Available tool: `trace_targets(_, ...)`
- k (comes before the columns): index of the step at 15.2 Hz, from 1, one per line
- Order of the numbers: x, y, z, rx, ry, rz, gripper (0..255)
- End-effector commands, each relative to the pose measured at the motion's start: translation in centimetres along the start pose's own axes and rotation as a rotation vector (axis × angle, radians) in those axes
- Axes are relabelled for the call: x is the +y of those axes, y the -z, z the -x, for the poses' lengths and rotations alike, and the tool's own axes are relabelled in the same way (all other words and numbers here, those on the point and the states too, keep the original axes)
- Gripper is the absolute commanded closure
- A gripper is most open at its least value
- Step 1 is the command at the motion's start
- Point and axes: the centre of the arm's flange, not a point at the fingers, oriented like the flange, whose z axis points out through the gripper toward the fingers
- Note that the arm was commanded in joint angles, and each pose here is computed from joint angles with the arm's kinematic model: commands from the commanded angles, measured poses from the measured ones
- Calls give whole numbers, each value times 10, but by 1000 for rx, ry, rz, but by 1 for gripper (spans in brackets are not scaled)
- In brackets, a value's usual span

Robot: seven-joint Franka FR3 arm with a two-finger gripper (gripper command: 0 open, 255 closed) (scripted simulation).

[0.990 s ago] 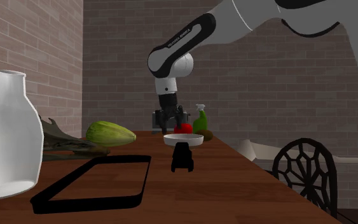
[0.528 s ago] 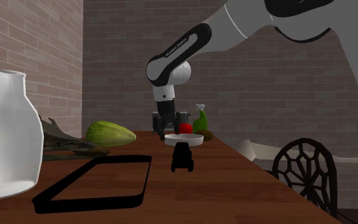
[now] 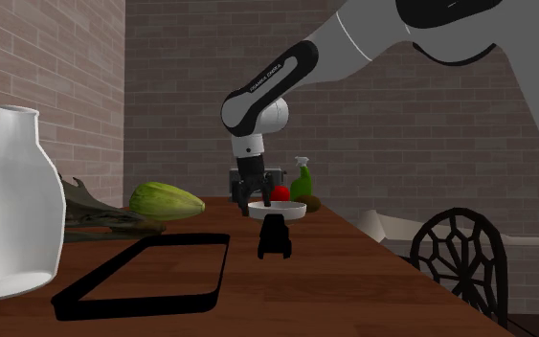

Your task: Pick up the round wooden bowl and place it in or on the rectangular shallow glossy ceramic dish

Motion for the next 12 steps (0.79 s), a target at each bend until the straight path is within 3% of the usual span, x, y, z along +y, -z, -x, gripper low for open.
trace_targets(1, 0, 0, 0, 0, 0, 0, 0)
trace_targets(2, 0, 0, 0, 0, 0, 0, 255)
trace_targets(12, 1, 5, 0, 0, 0, 0, 255)
